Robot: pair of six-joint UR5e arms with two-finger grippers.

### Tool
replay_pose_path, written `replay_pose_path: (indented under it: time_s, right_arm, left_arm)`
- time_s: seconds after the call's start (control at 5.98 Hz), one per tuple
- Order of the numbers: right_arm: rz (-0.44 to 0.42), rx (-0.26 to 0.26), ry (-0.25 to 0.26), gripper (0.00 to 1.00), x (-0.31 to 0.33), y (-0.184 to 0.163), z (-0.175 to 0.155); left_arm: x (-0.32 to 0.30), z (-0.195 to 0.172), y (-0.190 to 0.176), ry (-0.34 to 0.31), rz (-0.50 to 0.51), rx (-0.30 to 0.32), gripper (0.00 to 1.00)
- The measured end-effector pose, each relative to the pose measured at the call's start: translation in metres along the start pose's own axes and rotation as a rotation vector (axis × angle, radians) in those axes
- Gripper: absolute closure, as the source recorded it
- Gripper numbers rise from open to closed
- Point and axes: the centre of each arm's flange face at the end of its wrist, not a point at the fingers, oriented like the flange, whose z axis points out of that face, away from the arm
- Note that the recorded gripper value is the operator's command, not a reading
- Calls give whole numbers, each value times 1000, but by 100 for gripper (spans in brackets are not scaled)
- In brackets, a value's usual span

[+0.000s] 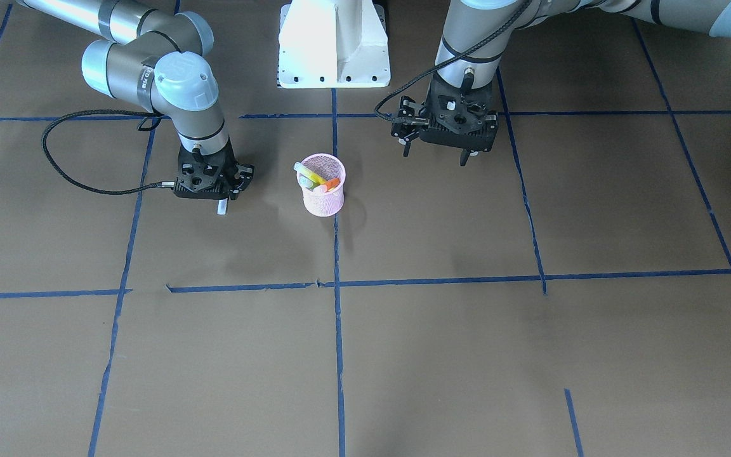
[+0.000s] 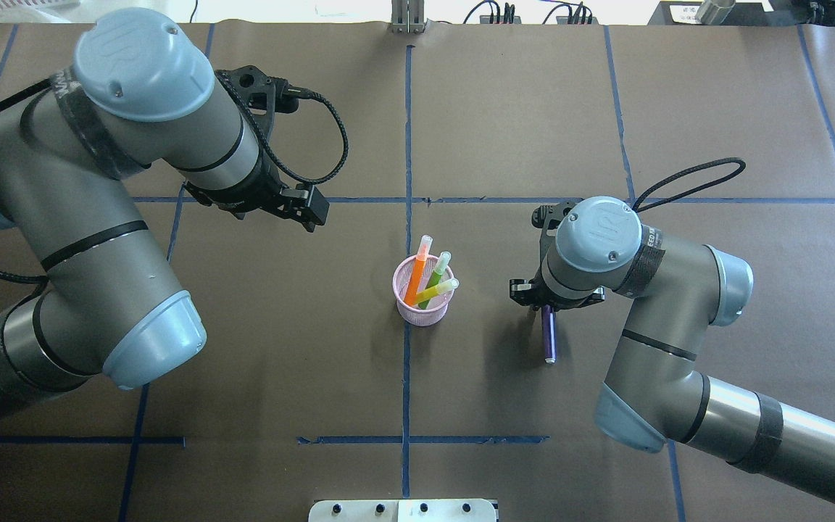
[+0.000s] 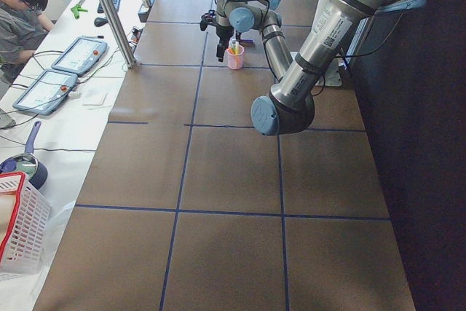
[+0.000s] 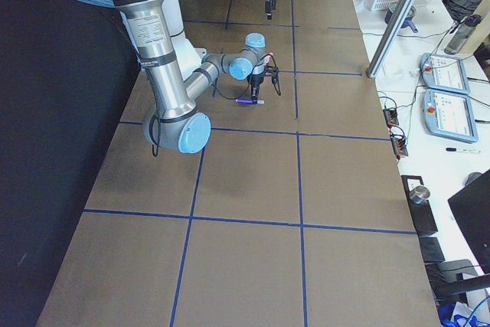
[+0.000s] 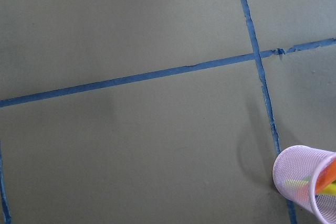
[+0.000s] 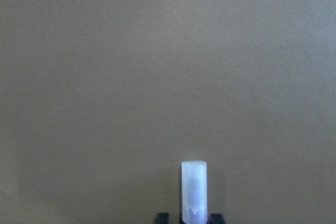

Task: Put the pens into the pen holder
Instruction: 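Lower the right gripper around the purple marker and close on it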

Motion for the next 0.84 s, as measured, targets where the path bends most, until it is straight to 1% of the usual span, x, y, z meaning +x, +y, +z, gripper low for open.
replay_pose_path:
  time_s: [0.17, 0.33, 0.67, 0.84]
  right_arm:
    - [1, 0, 0, 94, 0, 1, 0]
    - [2, 0, 0, 100, -1, 2, 1]
    - [-8, -5, -6, 100, -3, 6, -1]
    - [-16, 6, -32, 100, -7, 7, -17]
  left_arm:
    - [0, 0, 0, 0, 1, 0, 0]
    - [0, 0, 0, 0, 1, 0, 0]
    - [0, -1, 0, 2, 2, 2, 0]
    - [1, -2, 0, 3, 2, 3, 0]
